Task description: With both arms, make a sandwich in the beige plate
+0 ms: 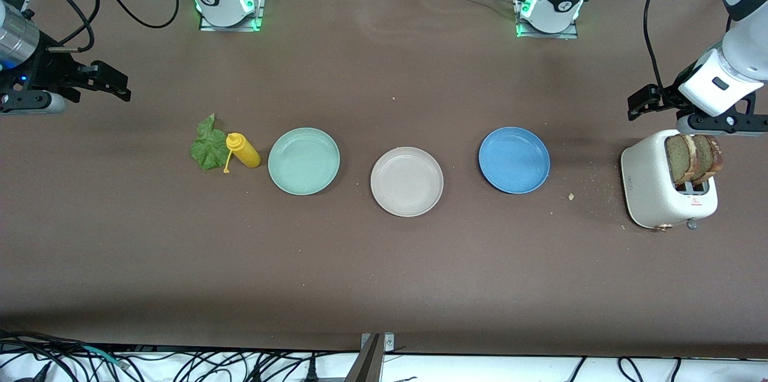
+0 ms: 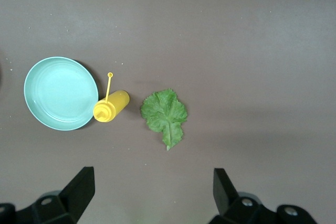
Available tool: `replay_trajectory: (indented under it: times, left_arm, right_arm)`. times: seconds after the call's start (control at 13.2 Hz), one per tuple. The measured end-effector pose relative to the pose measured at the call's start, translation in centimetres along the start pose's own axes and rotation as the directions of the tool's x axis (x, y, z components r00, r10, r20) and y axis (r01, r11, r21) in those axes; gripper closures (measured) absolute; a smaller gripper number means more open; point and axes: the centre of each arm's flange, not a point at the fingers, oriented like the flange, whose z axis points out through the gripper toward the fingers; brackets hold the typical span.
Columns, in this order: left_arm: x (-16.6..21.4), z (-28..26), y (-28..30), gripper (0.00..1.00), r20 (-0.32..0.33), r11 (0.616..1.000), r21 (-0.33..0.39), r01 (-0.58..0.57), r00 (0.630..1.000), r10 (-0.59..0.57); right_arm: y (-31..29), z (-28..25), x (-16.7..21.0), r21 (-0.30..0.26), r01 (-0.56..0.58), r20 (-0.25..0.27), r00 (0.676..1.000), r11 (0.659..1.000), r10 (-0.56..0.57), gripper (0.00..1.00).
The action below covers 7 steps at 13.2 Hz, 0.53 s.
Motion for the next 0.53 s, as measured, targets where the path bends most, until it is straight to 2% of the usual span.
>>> replay_trajectory:
  times: [0.23, 0.53]
  left_arm:
    - [0.2, -1.6, -0.1, 0.0, -0.022, 1.0, 0.001, 0.001, 1.0, -0.001]
    - [-0.1, -3.7, -0.2, 0.0, 0.022, 1.0, -0.002, 0.003, 1.0, -0.003]
  right_arm:
    - [0.0, 0.0, 0.0, 0.0, 0.0, 0.0, 1.0, 1.0, 0.0, 0.0]
    - [0.0, 0.0, 0.0, 0.0, 0.0, 0.0, 1.0, 1.0, 0.0, 0.0]
